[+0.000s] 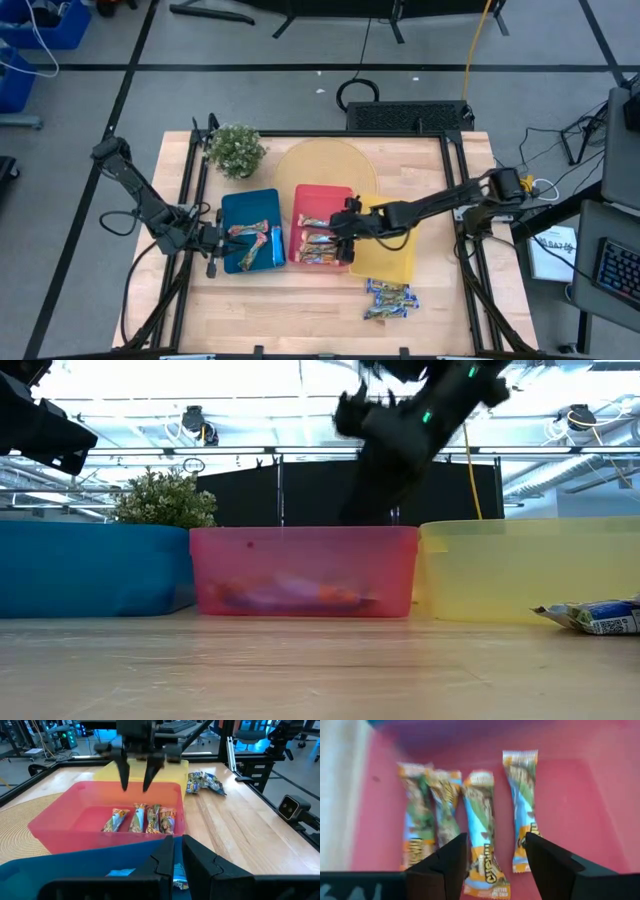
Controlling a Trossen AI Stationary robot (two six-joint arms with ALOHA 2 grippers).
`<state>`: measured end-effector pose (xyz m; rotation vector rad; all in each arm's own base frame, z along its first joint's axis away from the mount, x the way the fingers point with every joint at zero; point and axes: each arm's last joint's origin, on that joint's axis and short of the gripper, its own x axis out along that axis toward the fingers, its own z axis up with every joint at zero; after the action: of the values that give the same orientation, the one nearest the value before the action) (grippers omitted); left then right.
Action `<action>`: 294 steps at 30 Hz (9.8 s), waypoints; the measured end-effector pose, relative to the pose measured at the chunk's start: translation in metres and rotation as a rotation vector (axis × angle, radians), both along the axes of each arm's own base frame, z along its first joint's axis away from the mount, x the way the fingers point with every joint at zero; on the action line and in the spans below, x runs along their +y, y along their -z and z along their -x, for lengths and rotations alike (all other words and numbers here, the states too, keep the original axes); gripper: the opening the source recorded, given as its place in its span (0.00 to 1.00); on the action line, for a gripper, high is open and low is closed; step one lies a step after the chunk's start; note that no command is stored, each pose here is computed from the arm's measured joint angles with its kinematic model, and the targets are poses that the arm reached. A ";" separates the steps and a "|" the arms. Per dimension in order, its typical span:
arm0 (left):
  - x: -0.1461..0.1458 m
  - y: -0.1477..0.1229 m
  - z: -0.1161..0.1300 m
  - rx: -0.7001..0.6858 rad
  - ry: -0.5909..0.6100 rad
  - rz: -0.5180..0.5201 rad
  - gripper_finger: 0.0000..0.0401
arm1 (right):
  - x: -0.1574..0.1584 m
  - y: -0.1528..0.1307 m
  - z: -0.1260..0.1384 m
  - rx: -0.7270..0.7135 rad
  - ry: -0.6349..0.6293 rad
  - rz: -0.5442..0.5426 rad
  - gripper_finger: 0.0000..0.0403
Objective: Pick and place Granola Bars by type
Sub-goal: Adjust the yellow bin, then put the bottom blue granola bar into the yellow bin
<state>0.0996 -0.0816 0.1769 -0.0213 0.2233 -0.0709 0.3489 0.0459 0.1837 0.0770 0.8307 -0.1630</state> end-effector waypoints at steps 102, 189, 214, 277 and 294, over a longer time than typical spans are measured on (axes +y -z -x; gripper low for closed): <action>0.001 0.003 0.001 0.025 0.011 -0.083 0.11 | 0.244 -0.031 0.065 0.584 -0.044 -0.146 0.32; 0.002 0.008 0.002 0.063 0.001 -0.079 0.11 | 0.003 0.033 0.130 0.420 0.205 0.008 0.23; 0.002 0.008 0.002 0.063 0.003 -0.089 0.11 | 0.075 -0.100 0.087 0.349 -0.029 0.135 0.33; 0.002 0.008 0.002 0.061 0.019 -0.111 0.11 | 0.190 -0.012 0.117 0.495 0.042 -0.184 0.13; 0.002 0.008 0.002 0.062 0.020 -0.117 0.11 | 0.080 -0.123 0.118 0.049 0.064 0.146 0.11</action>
<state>0.0977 -0.0797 0.1690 0.0951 0.2892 -0.0772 0.2311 0.1254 0.3066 -0.0381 0.8636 -0.2860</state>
